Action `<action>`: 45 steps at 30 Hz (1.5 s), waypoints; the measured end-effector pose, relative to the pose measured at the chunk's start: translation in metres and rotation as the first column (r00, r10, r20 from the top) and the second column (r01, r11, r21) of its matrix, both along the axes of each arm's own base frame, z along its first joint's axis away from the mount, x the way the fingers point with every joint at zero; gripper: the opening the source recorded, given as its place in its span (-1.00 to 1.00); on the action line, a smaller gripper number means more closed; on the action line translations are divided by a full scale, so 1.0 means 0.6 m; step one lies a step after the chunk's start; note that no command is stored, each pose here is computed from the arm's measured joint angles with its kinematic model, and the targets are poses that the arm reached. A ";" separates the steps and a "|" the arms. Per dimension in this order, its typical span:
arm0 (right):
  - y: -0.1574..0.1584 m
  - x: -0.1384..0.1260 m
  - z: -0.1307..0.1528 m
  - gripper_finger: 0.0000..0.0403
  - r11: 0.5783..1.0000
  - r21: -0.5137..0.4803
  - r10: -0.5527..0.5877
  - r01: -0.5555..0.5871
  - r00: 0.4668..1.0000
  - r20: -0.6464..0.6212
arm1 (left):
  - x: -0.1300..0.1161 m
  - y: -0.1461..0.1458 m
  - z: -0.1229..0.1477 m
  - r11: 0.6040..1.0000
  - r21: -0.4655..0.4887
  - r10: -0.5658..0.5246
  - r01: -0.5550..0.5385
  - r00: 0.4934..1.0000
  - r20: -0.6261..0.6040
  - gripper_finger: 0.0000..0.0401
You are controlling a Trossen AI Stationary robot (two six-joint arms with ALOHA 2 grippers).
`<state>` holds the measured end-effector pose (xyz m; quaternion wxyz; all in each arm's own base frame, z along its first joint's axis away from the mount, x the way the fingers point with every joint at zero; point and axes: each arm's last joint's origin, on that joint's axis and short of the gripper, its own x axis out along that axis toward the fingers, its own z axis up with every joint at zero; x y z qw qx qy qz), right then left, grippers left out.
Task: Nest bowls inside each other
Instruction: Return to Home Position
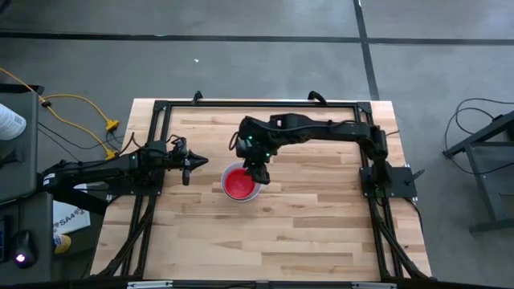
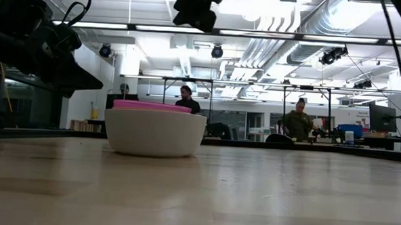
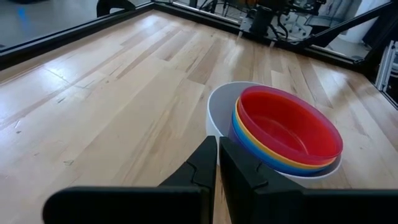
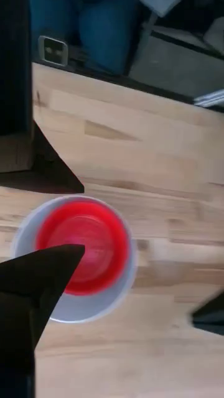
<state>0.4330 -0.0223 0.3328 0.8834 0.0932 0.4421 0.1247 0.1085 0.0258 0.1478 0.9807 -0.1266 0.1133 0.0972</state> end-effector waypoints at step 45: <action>0.029 -0.300 -0.115 -0.33 0.965 0.047 -0.256 0.257 0.895 0.366 | 0.001 0.001 -0.002 1.000 0.000 0.015 -0.015 1.000 -0.016 -0.90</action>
